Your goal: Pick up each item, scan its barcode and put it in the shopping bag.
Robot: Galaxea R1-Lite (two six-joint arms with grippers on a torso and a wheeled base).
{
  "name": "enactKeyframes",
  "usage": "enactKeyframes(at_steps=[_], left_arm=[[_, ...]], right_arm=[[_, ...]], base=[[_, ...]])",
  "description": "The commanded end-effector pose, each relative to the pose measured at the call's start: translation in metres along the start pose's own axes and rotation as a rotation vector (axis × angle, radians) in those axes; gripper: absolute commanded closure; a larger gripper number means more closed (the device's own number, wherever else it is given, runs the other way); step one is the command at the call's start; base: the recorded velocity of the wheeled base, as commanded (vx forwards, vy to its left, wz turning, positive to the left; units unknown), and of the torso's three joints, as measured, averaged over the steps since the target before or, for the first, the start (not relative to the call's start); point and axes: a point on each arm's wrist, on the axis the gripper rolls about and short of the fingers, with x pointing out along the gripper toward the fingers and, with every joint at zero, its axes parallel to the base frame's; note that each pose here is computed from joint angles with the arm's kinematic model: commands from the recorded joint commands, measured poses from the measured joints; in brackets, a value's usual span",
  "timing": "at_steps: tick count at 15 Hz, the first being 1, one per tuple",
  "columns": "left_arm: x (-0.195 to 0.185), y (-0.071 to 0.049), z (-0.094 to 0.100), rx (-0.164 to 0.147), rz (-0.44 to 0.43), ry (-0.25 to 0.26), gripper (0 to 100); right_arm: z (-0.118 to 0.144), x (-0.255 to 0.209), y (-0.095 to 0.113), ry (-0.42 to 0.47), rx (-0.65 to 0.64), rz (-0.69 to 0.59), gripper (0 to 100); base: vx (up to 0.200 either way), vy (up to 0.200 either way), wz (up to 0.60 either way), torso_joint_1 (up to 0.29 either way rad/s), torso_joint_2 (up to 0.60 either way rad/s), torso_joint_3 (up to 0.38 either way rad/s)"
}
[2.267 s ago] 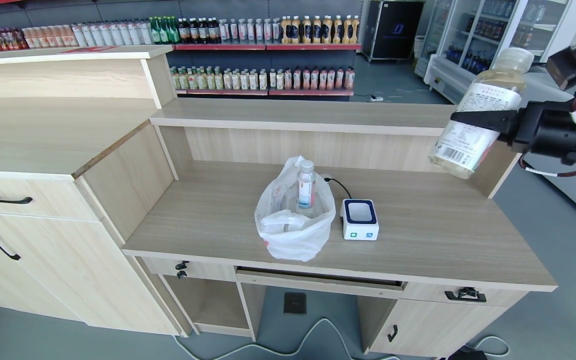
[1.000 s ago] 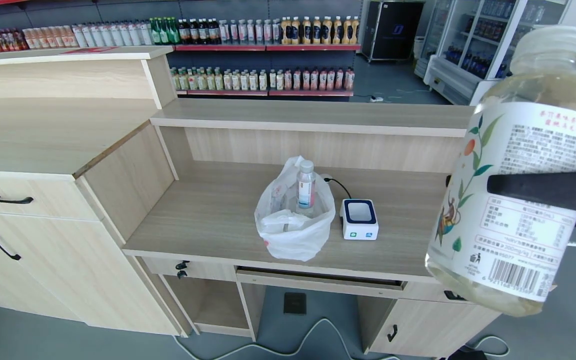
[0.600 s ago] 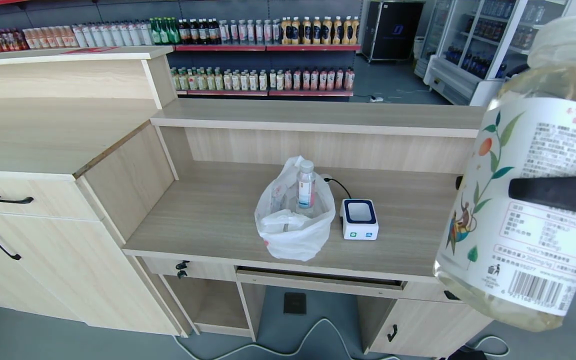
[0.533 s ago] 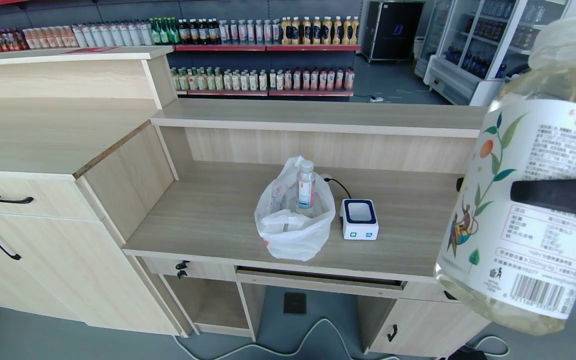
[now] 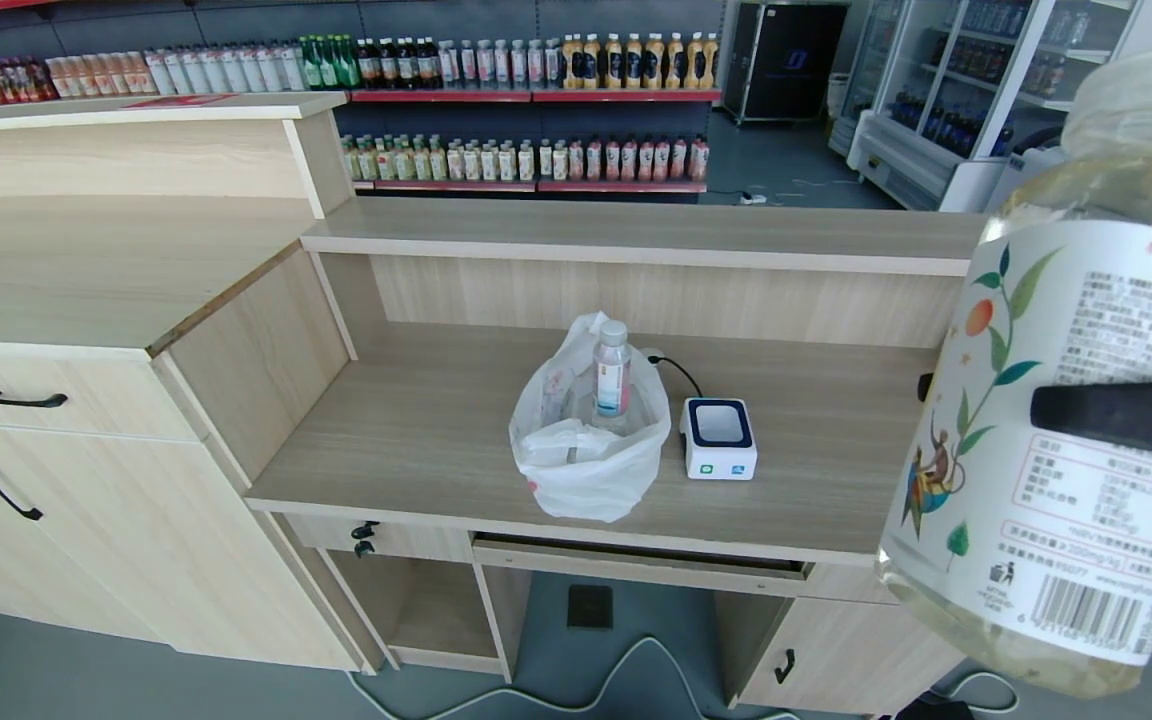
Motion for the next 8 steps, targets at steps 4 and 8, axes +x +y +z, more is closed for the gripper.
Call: enactKeyframes(at_steps=[4,8], left_arm=[[0.0001,0.0000,0.0000,0.000,0.000,0.001,0],[0.0001,0.0000,0.0000,0.000,0.000,0.001,0]], right_arm=[[-0.0013,-0.0006,0.0003,0.000,0.000,-0.003,100],[-0.0007,0.0003,-0.0012,-0.001,-0.003,-0.007,100]], base=[[0.000,0.000,0.00,0.000,0.00,0.000],[0.000,0.000,0.00,0.000,0.00,0.000]])
